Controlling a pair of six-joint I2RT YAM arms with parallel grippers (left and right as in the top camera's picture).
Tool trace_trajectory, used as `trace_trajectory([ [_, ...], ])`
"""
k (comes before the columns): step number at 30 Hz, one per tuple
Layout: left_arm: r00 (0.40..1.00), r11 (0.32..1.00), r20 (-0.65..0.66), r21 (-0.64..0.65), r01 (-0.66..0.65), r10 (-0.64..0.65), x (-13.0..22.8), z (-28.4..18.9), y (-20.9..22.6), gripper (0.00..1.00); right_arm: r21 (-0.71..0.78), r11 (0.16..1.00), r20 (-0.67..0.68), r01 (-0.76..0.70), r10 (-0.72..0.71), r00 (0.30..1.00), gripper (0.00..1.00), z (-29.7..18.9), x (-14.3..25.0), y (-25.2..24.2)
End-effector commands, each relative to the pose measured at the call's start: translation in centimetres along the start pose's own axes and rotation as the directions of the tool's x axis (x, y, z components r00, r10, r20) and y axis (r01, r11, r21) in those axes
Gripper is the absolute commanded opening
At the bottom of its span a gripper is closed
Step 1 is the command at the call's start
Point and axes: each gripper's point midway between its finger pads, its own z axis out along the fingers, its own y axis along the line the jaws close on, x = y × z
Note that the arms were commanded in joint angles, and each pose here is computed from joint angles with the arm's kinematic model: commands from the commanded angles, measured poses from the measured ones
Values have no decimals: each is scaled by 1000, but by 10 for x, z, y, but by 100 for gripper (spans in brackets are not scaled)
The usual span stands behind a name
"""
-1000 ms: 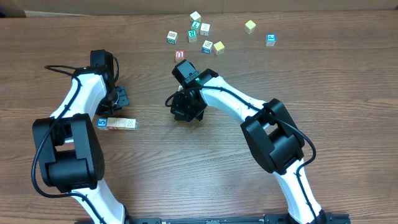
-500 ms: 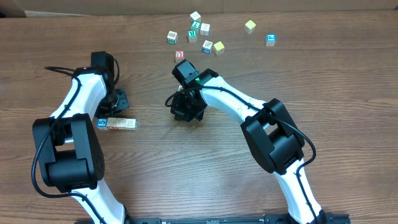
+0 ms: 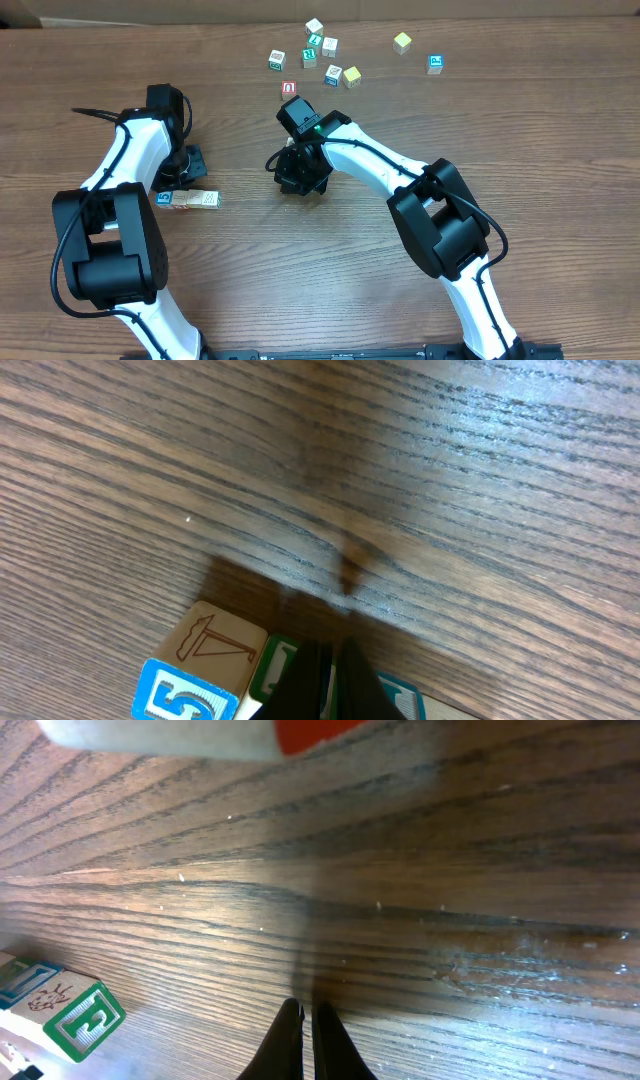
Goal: Form a horizontal line
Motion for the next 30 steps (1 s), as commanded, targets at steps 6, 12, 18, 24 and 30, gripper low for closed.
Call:
trace_trajectory([
  [6, 997, 999, 58, 19, 45, -46, -15, 4, -5, 4, 115, 993, 3, -35, 35, 999, 4, 23, -2, -35],
  [12, 998, 988, 45, 153, 35, -42, -16, 2, -29, 4, 115, 993, 3, -35, 35, 999, 4, 23, -3, -35],
  [18, 999, 982, 13, 184, 31, -33, -8, 1, -34, 4, 114, 993, 4, -35, 35, 999, 4, 23, -3, -35],
  [24, 999, 984, -21, 174, 32, -28, 0, 1, -32, 4, 114, 993, 4, -35, 35, 999, 4, 23, -3, -35],
  [30, 999, 985, -43, 167, 32, -25, 6, 1, -30, 4, 114, 993, 3, -35, 35, 999, 4, 23, -3, -35],
])
